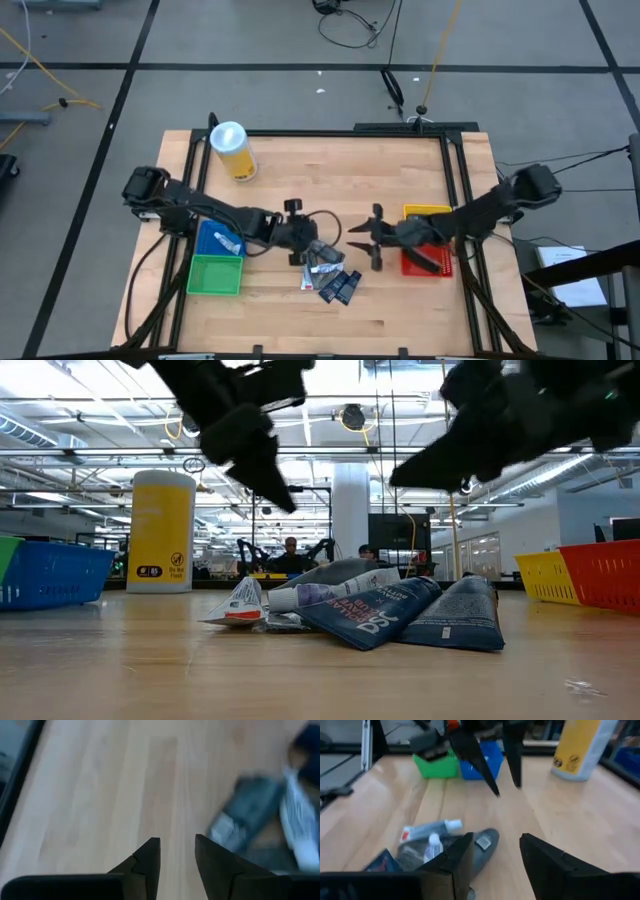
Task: Pick & Place Travel size toiletries
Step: Put the black deodorant into the yellow basket
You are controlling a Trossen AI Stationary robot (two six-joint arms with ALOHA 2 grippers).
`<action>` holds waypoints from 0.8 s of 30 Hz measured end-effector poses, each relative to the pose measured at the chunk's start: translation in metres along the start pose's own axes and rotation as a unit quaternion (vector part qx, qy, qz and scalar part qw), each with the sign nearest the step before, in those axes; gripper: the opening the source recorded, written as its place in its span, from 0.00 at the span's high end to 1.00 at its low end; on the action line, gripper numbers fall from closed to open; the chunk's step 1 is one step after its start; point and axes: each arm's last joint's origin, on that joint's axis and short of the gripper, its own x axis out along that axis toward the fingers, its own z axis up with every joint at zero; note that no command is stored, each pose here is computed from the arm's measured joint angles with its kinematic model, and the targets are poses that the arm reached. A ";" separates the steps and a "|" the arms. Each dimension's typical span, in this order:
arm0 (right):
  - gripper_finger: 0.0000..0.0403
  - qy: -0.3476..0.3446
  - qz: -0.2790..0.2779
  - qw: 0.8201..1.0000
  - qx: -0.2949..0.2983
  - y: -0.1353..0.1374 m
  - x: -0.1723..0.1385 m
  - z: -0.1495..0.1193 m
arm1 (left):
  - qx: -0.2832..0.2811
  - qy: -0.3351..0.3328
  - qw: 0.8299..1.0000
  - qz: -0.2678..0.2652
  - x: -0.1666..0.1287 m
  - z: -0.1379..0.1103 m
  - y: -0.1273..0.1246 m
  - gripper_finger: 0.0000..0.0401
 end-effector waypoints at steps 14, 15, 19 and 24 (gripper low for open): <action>0.38 0.037 0.004 0.999 0.003 -0.007 0.019 -0.024 | -0.055 0.050 0.997 -0.023 -0.009 -0.062 0.015 0.70; 0.38 0.037 0.004 0.999 0.001 -0.007 0.019 -0.024 | -0.063 0.026 0.997 -0.033 -0.010 -0.064 0.017 0.70; 0.37 0.020 0.006 1.000 0.000 -0.007 0.020 -0.021 | -0.077 -0.085 0.988 -0.099 -0.006 -0.074 0.019 0.67; 0.38 0.015 0.008 1.000 -0.010 -0.007 0.020 -0.020 | -0.039 -0.204 0.968 -0.142 0.010 -0.079 0.010 0.58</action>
